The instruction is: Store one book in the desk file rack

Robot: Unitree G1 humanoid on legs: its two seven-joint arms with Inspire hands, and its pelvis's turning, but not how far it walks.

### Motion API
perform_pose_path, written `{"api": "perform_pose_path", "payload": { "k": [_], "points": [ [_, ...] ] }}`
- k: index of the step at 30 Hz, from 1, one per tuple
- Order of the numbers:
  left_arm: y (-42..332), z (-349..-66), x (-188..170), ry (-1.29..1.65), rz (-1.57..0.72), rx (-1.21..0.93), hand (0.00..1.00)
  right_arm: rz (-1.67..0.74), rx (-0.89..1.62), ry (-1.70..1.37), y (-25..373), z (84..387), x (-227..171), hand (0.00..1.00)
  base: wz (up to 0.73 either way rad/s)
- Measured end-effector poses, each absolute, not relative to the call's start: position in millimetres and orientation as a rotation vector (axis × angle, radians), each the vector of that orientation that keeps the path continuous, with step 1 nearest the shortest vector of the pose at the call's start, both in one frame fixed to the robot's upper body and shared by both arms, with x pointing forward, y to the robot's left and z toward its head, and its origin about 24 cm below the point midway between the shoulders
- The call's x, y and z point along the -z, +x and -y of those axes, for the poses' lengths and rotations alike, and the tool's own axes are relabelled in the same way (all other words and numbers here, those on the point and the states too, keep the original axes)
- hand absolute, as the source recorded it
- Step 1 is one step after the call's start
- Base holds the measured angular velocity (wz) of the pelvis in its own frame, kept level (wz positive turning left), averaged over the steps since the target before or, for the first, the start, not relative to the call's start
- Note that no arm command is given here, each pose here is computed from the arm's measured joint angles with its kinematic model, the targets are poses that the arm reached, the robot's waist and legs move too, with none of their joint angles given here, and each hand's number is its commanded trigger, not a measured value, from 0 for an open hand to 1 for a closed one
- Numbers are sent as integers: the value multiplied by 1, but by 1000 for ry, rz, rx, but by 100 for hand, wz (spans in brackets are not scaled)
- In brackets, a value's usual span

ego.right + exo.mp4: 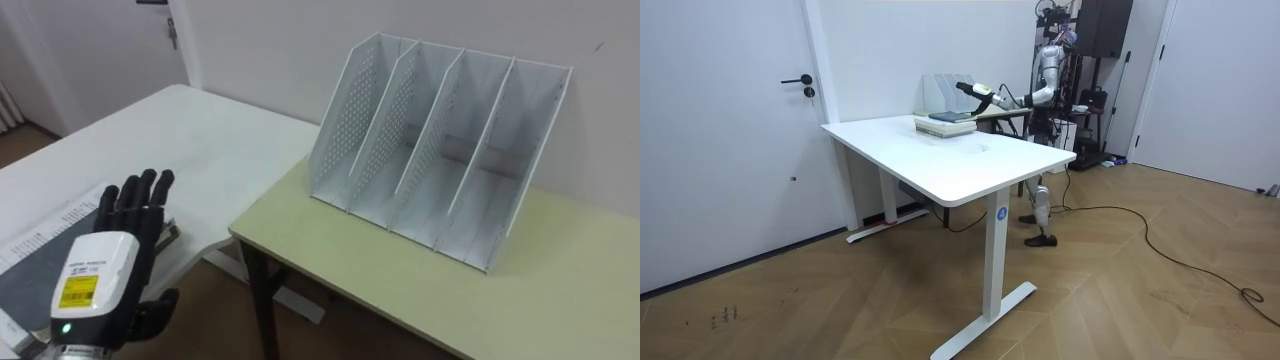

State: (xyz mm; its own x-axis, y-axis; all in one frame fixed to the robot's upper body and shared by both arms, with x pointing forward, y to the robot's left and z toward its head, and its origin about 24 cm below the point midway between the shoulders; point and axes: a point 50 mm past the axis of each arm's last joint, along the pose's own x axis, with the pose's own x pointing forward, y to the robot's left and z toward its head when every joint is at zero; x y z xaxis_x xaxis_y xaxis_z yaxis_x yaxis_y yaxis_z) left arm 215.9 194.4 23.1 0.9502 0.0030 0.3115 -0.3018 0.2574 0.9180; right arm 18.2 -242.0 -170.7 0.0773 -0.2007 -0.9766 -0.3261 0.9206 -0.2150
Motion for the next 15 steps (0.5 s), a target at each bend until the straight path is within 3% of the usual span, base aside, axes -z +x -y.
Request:
{"api": "perform_pose_path", "payload": {
  "k": [15],
  "points": [
    [215,-219,-21,1333,186,-300,0,-1517,-51,-382,15,249,169,0,0]
  ]
}}
